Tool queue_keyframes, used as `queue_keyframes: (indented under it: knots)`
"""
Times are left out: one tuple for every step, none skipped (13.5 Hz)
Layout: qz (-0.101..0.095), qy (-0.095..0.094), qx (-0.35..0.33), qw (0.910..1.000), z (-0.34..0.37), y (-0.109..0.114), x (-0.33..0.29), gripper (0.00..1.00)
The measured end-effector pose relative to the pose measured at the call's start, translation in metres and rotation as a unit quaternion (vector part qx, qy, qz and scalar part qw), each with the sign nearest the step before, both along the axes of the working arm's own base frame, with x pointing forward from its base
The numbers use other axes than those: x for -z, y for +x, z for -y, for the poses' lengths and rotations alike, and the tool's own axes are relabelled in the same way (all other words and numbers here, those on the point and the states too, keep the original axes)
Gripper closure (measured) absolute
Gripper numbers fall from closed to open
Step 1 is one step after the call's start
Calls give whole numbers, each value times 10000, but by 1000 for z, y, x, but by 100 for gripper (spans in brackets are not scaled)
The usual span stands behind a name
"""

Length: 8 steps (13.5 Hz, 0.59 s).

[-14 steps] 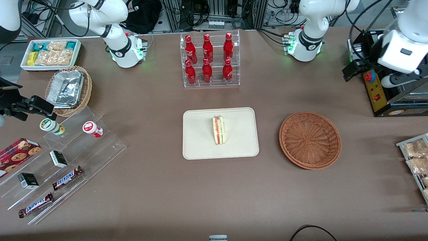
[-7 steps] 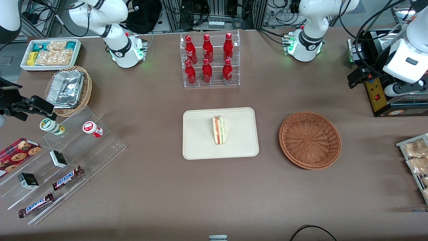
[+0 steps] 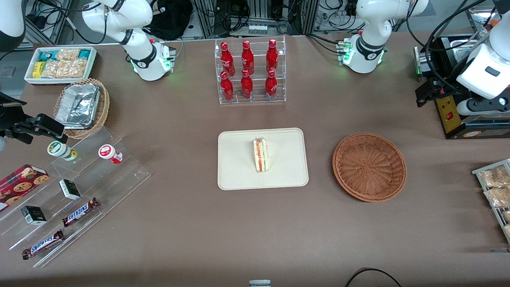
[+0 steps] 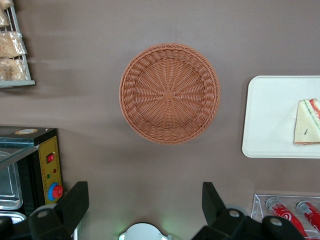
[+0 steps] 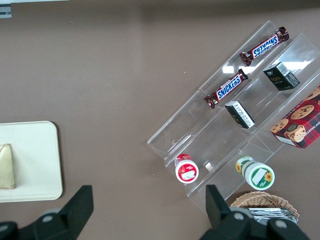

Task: Place sandwich from basket to tray

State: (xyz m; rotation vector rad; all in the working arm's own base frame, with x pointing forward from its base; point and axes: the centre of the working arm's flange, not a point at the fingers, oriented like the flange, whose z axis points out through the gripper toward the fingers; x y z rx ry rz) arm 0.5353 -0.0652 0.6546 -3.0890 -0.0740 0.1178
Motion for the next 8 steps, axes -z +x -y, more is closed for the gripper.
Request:
queue_keyframes:
  knots:
    - [4,1,-74,10000,-8,1,0,0]
    - [12,1,-152,9999,-17,2,-1,0]
    - [21,1,-212,9998,-23,2,-2,0]
    - [30,0,-245,9997,-27,2,-3,0]
    - [39,-1,-255,9997,-28,2,-4,0]
    - [42,-1,-257,9997,-28,2,-4,0]
    - [44,-1,-260,9997,-29,2,-4,0]
    - [44,0,-267,9996,-29,2,-4,0]
